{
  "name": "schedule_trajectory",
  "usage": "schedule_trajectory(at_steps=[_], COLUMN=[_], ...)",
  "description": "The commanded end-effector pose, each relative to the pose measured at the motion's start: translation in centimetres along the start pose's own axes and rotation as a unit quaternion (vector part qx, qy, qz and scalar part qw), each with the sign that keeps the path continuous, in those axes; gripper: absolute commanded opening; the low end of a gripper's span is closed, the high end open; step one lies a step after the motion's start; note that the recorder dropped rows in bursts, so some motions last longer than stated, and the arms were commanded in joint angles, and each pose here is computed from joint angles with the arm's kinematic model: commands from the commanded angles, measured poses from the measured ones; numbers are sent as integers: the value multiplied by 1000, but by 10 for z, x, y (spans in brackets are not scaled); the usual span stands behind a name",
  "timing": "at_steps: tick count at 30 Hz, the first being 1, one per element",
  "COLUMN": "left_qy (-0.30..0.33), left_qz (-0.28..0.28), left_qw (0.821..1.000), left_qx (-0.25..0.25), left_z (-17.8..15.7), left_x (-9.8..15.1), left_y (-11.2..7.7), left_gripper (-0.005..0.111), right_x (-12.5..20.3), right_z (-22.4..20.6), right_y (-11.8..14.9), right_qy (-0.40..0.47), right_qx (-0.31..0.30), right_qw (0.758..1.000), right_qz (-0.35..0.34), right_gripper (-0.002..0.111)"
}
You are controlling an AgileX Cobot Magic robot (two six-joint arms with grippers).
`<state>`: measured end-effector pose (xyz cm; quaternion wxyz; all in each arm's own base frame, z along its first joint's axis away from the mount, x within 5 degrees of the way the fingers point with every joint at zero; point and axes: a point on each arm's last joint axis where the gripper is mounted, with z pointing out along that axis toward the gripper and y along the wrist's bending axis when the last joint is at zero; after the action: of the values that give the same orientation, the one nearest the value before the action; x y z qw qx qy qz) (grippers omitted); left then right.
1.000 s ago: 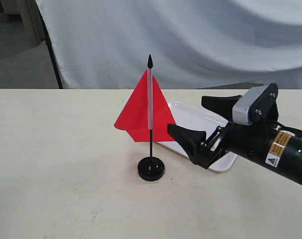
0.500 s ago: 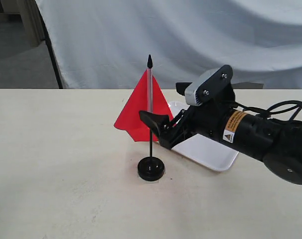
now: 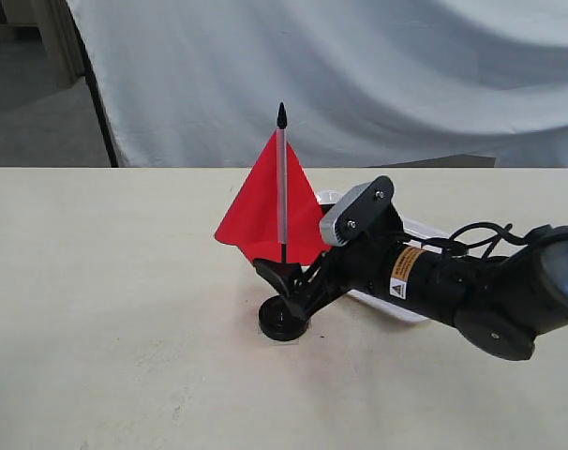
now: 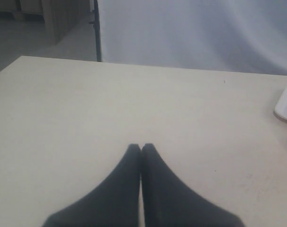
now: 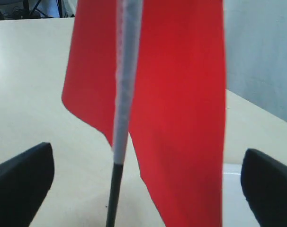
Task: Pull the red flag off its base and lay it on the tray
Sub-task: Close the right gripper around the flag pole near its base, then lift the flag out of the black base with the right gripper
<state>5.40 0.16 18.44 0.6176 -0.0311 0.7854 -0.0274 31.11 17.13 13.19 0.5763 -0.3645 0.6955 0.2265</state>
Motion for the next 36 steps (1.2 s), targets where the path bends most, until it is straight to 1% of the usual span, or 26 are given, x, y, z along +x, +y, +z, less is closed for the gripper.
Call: schedule_trajectory(at_steps=[1,5,10,12,17,18,19,21,22,24,25,31,36], left_qy=[-4,-4,-4,-4,-4,-4,-4,-4,-4,-4,-4,-4,-4], left_qz=[3,3,3,3,3,3,3,3,3,3,3,3,3], left_qw=[1000,1000,1000,1000,1000,1000,1000,1000,1000,1000,1000,1000,1000], left_qx=[2,2,2,2,2,2,2,2,2,2,2,2,2], left_z=[0,0,0,0,0,0,0,0,0,0,0,0,0], left_x=[0,0,0,0,0,0,0,0,0,0,0,0,0], left_y=[0,0,0,0,0,0,0,0,0,0,0,0,0], left_gripper=[0,0,0,0,0,0,0,0,0,0,0,0,0], right_x=[0,7,14,16,20,20,20,20,20,20,21,21,-2], right_z=[2,4,7,7,9,9,9,9,9,9,9,9,0], right_y=[2,3,7,9,10,10,10,10,10,10,10,10,11], right_qy=[-9,-7,-33,-43,-47,-47,-47,-47,-47,-44,-41,-41,-66], right_qx=[-10,-14,-32,-43,-45,-45,-45,-45,-45,-45,-44,-44,-51], right_qw=[1000,1000,999,998,998,998,998,998,998,998,998,998,996], right_qz=[-7,-1,3,-1,-14,-15,-15,-15,-15,-19,-20,-19,-41], right_gripper=[103,103,103,103,103,101,97,79,62,24,1,-1,-1])
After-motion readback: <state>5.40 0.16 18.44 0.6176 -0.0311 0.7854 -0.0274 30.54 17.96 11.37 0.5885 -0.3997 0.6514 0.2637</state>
